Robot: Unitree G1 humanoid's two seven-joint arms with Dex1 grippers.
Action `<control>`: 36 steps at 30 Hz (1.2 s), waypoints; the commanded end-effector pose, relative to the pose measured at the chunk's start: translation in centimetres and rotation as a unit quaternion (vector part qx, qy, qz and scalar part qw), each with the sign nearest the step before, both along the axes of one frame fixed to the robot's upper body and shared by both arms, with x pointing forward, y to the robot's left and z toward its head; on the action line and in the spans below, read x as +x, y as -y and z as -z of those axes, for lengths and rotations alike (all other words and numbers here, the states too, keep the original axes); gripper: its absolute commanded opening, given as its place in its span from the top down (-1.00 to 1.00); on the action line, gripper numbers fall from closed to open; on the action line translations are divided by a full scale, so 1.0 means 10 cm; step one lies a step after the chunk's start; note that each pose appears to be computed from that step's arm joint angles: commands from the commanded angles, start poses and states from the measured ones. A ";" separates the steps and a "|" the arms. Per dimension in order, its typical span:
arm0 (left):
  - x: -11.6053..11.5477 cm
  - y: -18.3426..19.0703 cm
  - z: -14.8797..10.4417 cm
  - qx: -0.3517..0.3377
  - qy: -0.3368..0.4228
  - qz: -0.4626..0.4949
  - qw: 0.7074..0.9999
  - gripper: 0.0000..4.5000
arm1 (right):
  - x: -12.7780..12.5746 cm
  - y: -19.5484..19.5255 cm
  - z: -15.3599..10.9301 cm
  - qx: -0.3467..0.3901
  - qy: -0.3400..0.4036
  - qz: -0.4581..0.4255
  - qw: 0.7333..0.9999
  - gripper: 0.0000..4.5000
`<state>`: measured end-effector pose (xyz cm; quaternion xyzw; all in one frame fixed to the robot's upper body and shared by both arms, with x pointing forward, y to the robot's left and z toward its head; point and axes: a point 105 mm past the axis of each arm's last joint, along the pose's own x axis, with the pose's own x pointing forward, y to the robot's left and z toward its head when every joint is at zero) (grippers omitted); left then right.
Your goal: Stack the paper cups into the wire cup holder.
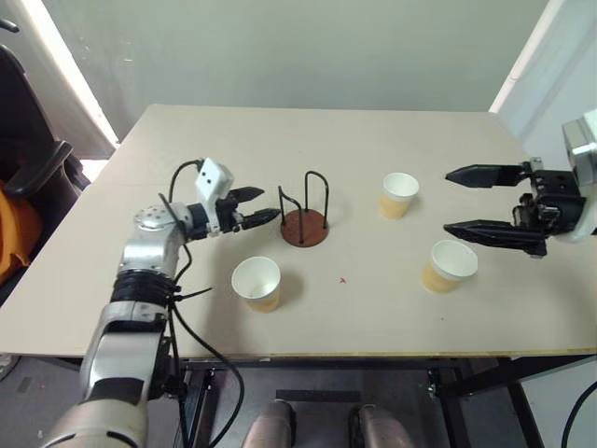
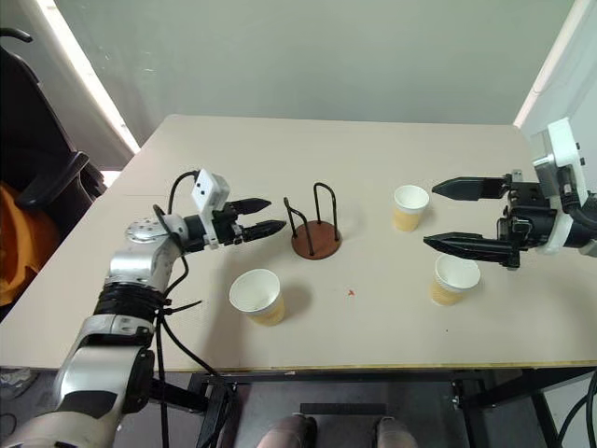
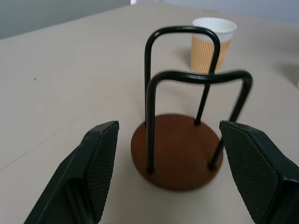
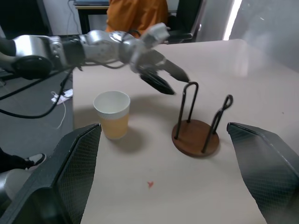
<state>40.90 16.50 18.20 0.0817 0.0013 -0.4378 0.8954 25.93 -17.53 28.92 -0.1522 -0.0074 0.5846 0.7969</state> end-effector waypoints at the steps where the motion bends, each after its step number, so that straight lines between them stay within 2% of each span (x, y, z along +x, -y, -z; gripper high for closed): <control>1: 0.08 0.11 -0.10 -0.003 0.030 -0.002 1.000 -0.63 | -0.10 -0.01 -0.15 -0.003 0.032 0.001 0.999 -1.00; 7: 0.26 0.25 -0.09 0.006 0.043 -0.035 0.998 -0.63 | -0.13 -0.01 -0.16 -0.007 0.036 0.009 0.999 -1.00; 8: 0.30 0.25 -0.11 0.003 0.048 -0.049 0.998 -0.56 | -0.13 -0.01 -0.15 -0.008 0.036 0.010 0.999 -1.00; 11: 0.37 0.23 -0.14 -0.013 0.047 -0.074 0.996 -0.21 | -0.13 -0.01 -0.13 -0.013 0.037 0.014 0.999 -1.00; 18: 0.33 0.31 -0.19 -0.031 0.049 -0.041 0.997 0.93 | -0.14 -0.01 -0.12 -0.015 0.039 0.019 0.999 -1.00; 19: 0.32 0.31 -0.20 -0.032 0.050 -0.033 0.998 0.98 | -0.14 0.00 -0.12 -0.016 0.040 0.020 0.999 -1.00; 24: 0.18 0.44 -0.36 -0.029 0.070 0.034 0.997 0.98 | -0.15 0.00 -0.12 -0.025 0.036 0.016 0.999 -1.00; 28: 0.01 0.70 -0.55 -0.018 0.087 0.078 0.993 0.98 | -0.26 -0.06 0.05 -0.074 0.003 -0.015 0.997 -1.00; 36: -0.54 1.03 -0.50 0.056 0.057 0.134 0.988 0.98 | -0.29 -0.07 0.37 -0.152 -0.026 -0.016 0.988 -1.00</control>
